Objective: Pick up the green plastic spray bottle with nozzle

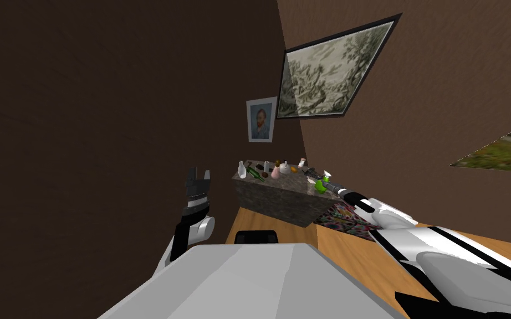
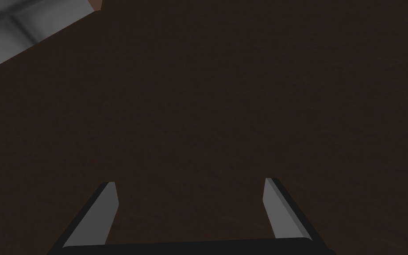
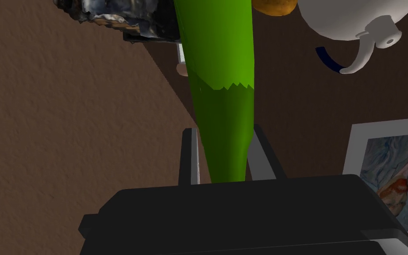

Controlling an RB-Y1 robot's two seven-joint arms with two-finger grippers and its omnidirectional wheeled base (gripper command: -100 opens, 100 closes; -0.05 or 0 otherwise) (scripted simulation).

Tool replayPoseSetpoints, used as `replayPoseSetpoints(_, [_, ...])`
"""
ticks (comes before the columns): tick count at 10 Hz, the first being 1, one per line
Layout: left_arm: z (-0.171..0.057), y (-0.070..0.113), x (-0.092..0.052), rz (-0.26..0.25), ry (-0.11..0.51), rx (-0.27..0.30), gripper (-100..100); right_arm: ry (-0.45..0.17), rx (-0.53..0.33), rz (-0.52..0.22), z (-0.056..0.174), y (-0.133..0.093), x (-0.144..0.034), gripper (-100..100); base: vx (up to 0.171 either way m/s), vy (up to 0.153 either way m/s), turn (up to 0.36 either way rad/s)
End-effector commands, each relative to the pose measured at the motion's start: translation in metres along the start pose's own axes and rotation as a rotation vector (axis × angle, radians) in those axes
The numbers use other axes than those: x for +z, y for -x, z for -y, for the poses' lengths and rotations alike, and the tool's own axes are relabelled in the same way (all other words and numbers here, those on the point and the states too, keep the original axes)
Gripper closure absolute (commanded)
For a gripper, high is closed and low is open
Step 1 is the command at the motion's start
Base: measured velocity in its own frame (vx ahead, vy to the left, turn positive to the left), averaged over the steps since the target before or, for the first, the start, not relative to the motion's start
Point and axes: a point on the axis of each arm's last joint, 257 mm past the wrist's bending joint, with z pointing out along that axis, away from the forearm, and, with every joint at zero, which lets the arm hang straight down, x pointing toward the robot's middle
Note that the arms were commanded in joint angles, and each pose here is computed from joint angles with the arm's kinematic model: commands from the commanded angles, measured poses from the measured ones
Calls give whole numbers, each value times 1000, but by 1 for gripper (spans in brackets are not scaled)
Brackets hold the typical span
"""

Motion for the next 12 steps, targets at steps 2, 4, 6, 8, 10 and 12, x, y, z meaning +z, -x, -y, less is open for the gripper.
replayPoseSetpoints(2, [0, 0, 0, 0, 0, 0, 0, -36, 39, -27, 3, -33, -7, 100, 25, -88, 94])
replayPoseSetpoints(4, [0, 0, 0, 0, 0, 0, 0, -30, 92, 53, 0, 8, 6, 100, 3, -27, 22])
replayPoseSetpoints(6, [0, 0, 0, 0, 0, 0, 0, -31, 104, 43, 1, 3, 4, 100, 2, 11, -31])
replayPoseSetpoints(8, [0, 0, 0, 0, 0, 0, 0, -30, 88, 36, 0, 0, 5, 100, -1, 2, 7])
replayPoseSetpoints(10, [0, 0, 0, 0, 0, 0, 0, -12, 105, 84, -12, 28, 18, 100, -5, -2, 7])
replayPoseSetpoints(12, [0, 0, 0, 0, 0, 0, 0, 43, 64, 121, -24, 65, 21, 100, -33, 40, 57])
